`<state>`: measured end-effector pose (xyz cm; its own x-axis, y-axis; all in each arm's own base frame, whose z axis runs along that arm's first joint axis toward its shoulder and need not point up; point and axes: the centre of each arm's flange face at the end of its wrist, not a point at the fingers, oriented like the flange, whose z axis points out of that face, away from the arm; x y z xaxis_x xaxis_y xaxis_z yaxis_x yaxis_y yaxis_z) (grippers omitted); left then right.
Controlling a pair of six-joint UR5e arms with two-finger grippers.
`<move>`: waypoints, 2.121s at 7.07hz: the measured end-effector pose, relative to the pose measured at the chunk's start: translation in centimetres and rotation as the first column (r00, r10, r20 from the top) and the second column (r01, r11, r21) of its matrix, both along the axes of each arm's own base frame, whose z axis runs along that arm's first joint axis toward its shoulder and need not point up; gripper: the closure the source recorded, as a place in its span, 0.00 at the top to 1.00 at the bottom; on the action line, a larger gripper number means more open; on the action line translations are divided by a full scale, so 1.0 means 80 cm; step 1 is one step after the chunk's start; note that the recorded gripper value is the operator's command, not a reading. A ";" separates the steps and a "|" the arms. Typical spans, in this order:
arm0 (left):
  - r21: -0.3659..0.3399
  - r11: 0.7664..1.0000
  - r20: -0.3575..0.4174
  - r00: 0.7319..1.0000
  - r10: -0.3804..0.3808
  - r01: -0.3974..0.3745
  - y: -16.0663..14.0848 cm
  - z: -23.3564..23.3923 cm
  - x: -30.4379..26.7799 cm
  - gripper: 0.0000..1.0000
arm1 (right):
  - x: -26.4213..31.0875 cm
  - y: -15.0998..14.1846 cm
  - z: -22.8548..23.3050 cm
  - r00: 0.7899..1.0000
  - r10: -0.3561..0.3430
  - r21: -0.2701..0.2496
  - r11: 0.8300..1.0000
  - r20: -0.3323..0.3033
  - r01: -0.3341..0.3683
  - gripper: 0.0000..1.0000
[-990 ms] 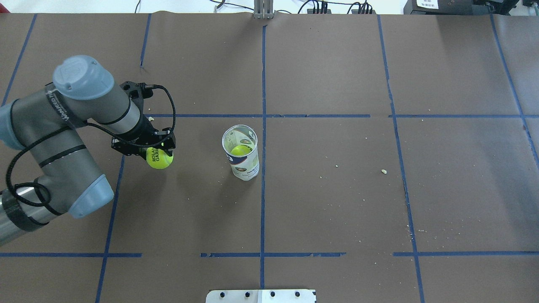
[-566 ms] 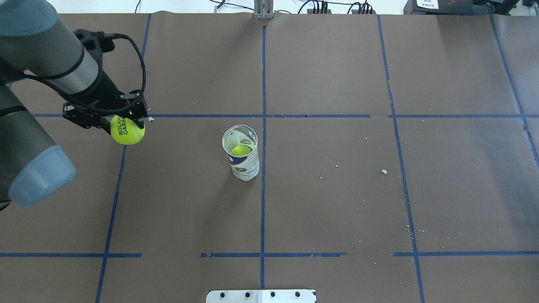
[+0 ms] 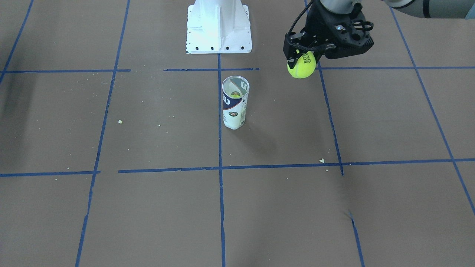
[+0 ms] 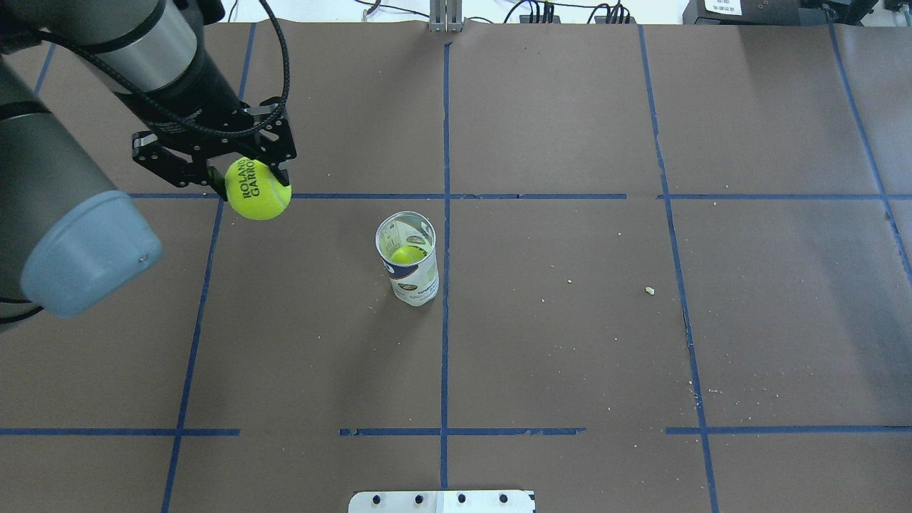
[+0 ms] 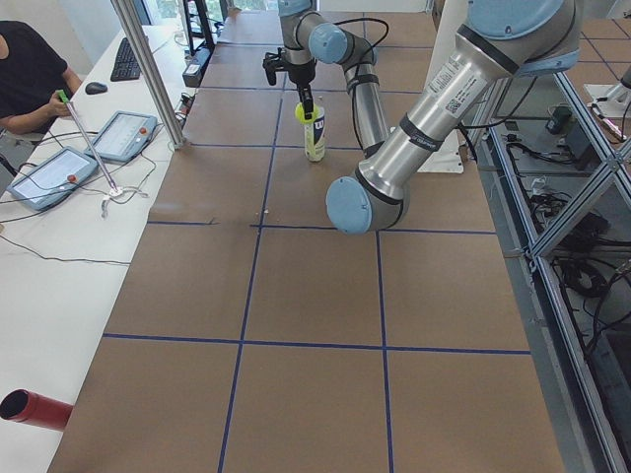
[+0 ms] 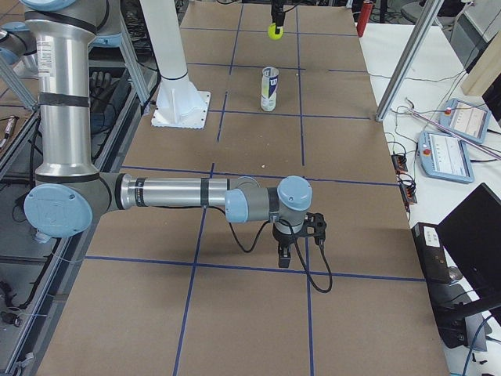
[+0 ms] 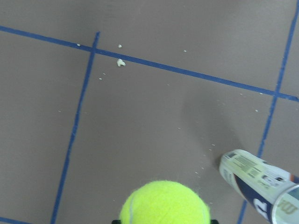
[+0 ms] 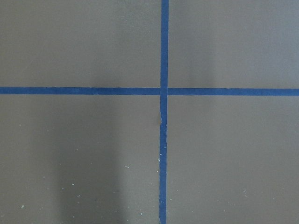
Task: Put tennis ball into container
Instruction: 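Lift the ball with the left gripper and carry it over the clear can, then lower the ball into the can's opening and open the left gripper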
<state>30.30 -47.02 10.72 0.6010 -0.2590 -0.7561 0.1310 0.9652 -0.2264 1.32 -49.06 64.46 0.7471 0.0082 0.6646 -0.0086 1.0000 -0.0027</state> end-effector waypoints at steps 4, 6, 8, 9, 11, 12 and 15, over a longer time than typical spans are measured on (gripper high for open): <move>-0.039 0.999 -0.093 0.996 0.008 -0.012 0.001 -0.038 0.105 0.00 | 0.000 0.000 0.000 1.000 0.000 0.000 1.000 0.000 0.000 1.00; -0.038 0.999 -0.114 0.993 0.018 -0.023 0.006 -0.045 0.127 0.00 | 0.000 0.000 0.000 1.000 0.000 0.000 1.000 0.000 0.000 1.00; -0.028 0.999 -0.129 0.991 0.025 -0.028 0.002 -0.041 0.141 0.04 | 0.000 0.000 0.000 1.000 0.000 0.000 1.000 0.000 0.000 1.00; -0.029 0.999 -0.130 0.991 0.029 -0.033 0.002 -0.038 0.146 0.99 | 0.000 0.000 0.000 1.000 0.000 0.000 1.000 0.000 0.000 1.00; -0.039 0.999 -0.130 0.991 0.027 -0.032 0.006 -0.034 0.145 1.00 | 0.000 0.000 0.000 1.000 0.000 0.000 1.000 0.000 0.000 1.00; -0.051 0.998 -0.133 0.991 0.018 -0.025 0.009 -0.033 0.143 1.00 | 0.000 0.000 0.000 1.000 0.000 0.000 1.000 0.000 0.000 1.00; -0.048 0.999 -0.148 0.989 0.007 -0.014 0.020 -0.037 0.125 1.00 | 0.000 0.000 0.000 1.000 0.000 0.000 1.000 0.000 0.000 1.00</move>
